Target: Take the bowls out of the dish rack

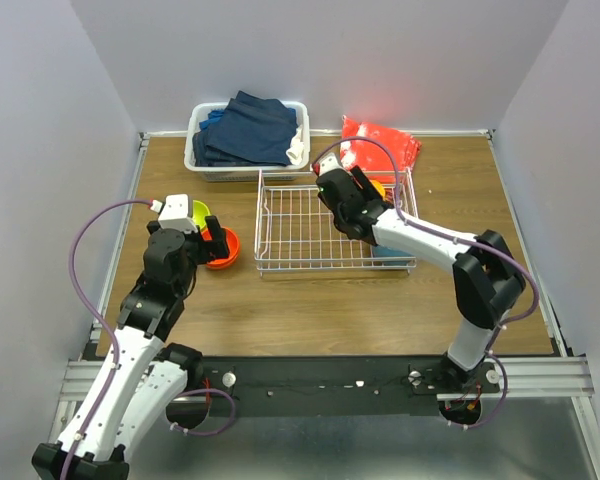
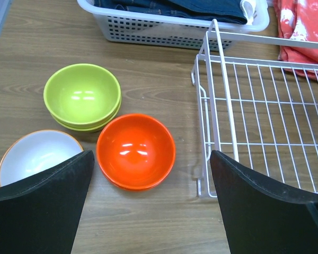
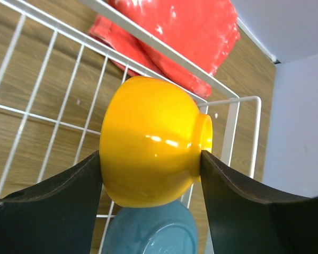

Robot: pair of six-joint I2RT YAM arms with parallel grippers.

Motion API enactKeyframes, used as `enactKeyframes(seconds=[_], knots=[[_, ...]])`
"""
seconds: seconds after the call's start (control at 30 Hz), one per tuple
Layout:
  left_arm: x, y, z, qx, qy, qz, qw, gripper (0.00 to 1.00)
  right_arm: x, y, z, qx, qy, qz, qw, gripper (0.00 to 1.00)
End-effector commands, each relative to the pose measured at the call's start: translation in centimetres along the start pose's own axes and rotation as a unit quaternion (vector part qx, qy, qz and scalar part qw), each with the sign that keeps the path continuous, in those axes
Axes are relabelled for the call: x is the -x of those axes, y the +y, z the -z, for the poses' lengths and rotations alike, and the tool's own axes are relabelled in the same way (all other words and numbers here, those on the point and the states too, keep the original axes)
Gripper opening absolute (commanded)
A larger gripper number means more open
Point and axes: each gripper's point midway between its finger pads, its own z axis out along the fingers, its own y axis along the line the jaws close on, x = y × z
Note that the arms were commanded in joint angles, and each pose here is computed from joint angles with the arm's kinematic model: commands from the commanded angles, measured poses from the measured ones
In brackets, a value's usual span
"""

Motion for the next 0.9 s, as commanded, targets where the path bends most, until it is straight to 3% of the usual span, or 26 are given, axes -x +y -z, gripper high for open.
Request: enactKeyframes(seconds=[0.0, 0.17, 0.3, 0.37, 0.4, 0.6, 0.87], knots=[[-0.1, -1.3, -0.3, -0.041, -0.003, -0.002, 0.999, 0.99, 3.8, -0.5, 2.2, 0.044, -0.059, -0.093, 0.993, 0.40], [0.2, -2.7, -0.6, -0.076, -0.011, 0.007, 0.997, 0.99, 6.1, 0.6, 4.0, 0.120, -0.096, -0.172, 0.973, 0.40], [0.4, -4.0, -0.8, -0.103, -0.009, 0.026, 0.994, 0.99, 8.0, 0.8, 6.9, 0.189, -0.143, -0.239, 0.941, 0.39], [0.4, -4.8, -0.9, -0.119, -0.005, 0.042, 0.992, 0.99, 8.4, 1.7, 8.2, 0.233, -0.159, -0.267, 0.921, 0.39], [0.0, -5.7, -1.2, -0.142, 0.008, 0.056, 0.988, 0.99, 9.3, 1.8, 10.8, 0.287, -0.195, -0.315, 0.883, 0.39], [-0.1, -8.0, -1.7, -0.187, 0.017, 0.093, 0.978, 0.99, 11.0, 2.2, 15.9, 0.393, -0.250, -0.385, 0.797, 0.39], [1.1, -11.0, -2.3, -0.217, 0.013, 0.103, 0.971, 0.99, 11.7, 2.3, 19.1, 0.457, -0.279, -0.412, 0.737, 0.39]])
